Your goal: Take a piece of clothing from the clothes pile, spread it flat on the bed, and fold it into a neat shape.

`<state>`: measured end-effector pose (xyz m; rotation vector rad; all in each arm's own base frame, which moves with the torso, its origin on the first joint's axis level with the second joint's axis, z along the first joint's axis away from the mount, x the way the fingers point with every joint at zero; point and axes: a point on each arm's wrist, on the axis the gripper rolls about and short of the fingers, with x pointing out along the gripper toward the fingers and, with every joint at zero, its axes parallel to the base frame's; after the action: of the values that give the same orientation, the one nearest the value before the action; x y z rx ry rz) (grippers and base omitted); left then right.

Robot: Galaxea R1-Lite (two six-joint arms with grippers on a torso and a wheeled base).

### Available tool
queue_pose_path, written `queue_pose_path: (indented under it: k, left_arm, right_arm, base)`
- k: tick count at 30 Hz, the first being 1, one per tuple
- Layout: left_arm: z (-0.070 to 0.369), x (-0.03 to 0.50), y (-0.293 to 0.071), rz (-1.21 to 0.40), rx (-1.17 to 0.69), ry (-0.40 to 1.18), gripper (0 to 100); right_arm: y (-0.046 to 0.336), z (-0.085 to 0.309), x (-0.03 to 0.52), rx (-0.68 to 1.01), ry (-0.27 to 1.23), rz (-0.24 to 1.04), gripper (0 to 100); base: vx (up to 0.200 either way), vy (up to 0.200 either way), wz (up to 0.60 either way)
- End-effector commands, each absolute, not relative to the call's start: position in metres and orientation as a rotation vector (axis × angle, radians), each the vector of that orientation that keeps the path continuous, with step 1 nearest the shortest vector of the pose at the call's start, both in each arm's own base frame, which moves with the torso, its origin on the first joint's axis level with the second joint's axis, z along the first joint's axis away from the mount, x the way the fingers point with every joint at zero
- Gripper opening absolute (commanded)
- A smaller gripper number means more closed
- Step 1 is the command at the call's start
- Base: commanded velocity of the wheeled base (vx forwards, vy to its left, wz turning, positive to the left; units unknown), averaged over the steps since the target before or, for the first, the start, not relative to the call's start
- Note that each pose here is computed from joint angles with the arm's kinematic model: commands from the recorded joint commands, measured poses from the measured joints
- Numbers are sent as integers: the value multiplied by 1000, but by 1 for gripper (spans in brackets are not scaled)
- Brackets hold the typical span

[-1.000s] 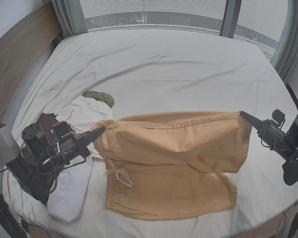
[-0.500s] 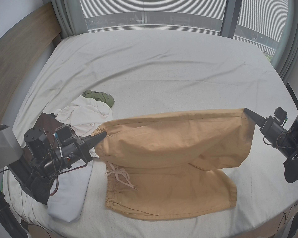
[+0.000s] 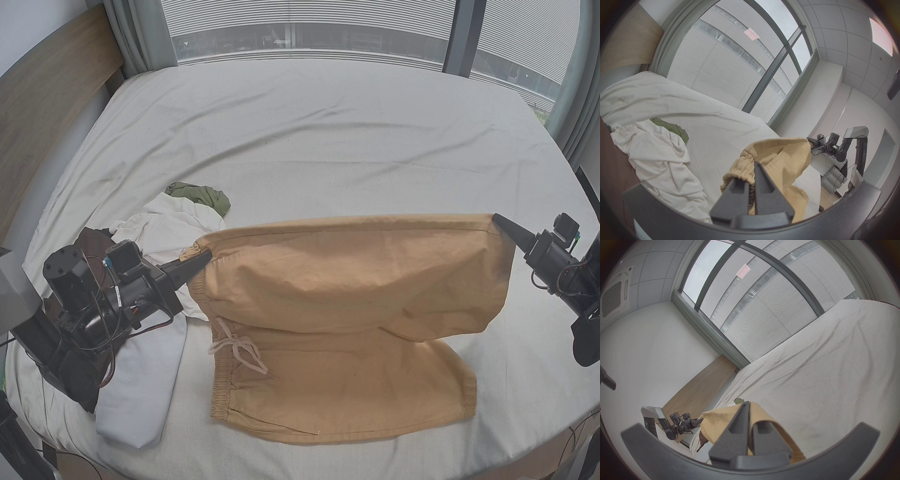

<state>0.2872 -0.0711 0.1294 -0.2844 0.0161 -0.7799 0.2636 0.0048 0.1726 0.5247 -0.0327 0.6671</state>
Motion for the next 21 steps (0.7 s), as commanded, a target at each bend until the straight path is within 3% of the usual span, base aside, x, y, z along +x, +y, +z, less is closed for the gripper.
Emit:
queue_pose_path:
  k: [1, 21]
  left_arm:
    - [137, 285, -70, -782, -284, -11, 0]
    - [131, 284, -70, -760, -292, 15, 0]
  right_arm:
    - [5, 175, 264, 520, -43, 672, 0]
    - [8, 166, 271, 487, -24, 669, 0]
  base:
    - [0, 0, 0]
    - [0, 0, 0]
